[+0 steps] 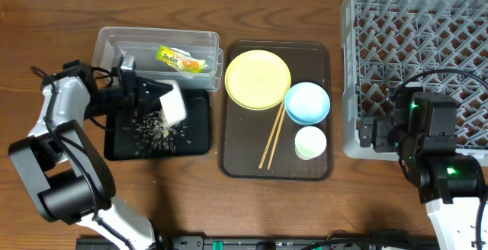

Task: Sort waste into correct bins and load items into the dishwasher rack
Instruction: 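Tip the white bowl over the black tray to dump the rice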

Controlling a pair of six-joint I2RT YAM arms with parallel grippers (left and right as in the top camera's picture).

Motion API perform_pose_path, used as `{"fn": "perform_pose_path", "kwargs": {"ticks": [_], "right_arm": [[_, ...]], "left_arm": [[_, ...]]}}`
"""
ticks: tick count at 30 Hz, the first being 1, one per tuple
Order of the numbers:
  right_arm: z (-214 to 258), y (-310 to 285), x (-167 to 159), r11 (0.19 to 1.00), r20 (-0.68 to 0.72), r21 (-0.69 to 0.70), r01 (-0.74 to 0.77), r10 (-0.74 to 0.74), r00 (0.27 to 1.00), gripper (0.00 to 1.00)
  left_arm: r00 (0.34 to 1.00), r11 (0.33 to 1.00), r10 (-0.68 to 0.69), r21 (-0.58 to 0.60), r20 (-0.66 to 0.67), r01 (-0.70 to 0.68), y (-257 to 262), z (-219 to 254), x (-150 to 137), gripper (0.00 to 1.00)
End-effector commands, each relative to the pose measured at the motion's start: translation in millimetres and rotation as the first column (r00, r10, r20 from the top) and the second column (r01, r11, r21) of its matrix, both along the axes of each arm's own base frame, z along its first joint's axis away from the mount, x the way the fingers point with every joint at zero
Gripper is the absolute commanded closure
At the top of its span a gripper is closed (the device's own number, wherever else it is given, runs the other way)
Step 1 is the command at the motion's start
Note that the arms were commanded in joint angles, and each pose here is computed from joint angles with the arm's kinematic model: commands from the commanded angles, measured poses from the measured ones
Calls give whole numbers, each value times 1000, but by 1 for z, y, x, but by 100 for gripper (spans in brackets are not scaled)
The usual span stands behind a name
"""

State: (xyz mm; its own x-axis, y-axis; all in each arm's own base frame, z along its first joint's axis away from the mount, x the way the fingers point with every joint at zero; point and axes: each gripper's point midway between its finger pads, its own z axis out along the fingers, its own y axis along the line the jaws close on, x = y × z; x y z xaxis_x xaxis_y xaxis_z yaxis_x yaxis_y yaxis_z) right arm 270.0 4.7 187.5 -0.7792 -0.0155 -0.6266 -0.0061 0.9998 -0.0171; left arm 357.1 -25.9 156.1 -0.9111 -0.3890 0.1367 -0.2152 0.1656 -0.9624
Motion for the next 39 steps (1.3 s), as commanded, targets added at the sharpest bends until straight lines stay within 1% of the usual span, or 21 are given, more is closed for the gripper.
{"fn": "perform_pose_path", "kwargs": {"ticks": [1, 5, 11, 21, 35, 38, 39], "right_arm": [[6, 3, 2, 1000, 13, 5, -7, 7, 1000, 1], [6, 3, 2, 1000, 13, 5, -7, 7, 1000, 1], [6, 3, 2, 1000, 13, 5, -7, 7, 1000, 1], [6, 3, 1, 1000, 10, 5, -7, 7, 1000, 1], [6, 3, 1, 1000, 9, 5, -7, 7, 1000, 1], [6, 3, 1, 1000, 9, 5, -7, 7, 1000, 1], [6, 3, 1, 1000, 9, 5, -7, 7, 1000, 1]], "left_arm": [[999, 985, 54, -162, -2, -54, 4, 20, 4, 94], [994, 977, 64, -197, -86, -80, 5, 23, 0, 94], [986, 962, 70, -252, -153, -108, 5, 29, -3, 94], [984, 960, 74, -255, -163, -115, 6, 29, -3, 94], [953, 942, 67, -295, -296, -158, 6, 29, -3, 94], [957, 945, 69, -288, -283, -153, 6, 28, -2, 94], [968, 951, 73, -277, -240, -140, 7, 28, -1, 94]]}}
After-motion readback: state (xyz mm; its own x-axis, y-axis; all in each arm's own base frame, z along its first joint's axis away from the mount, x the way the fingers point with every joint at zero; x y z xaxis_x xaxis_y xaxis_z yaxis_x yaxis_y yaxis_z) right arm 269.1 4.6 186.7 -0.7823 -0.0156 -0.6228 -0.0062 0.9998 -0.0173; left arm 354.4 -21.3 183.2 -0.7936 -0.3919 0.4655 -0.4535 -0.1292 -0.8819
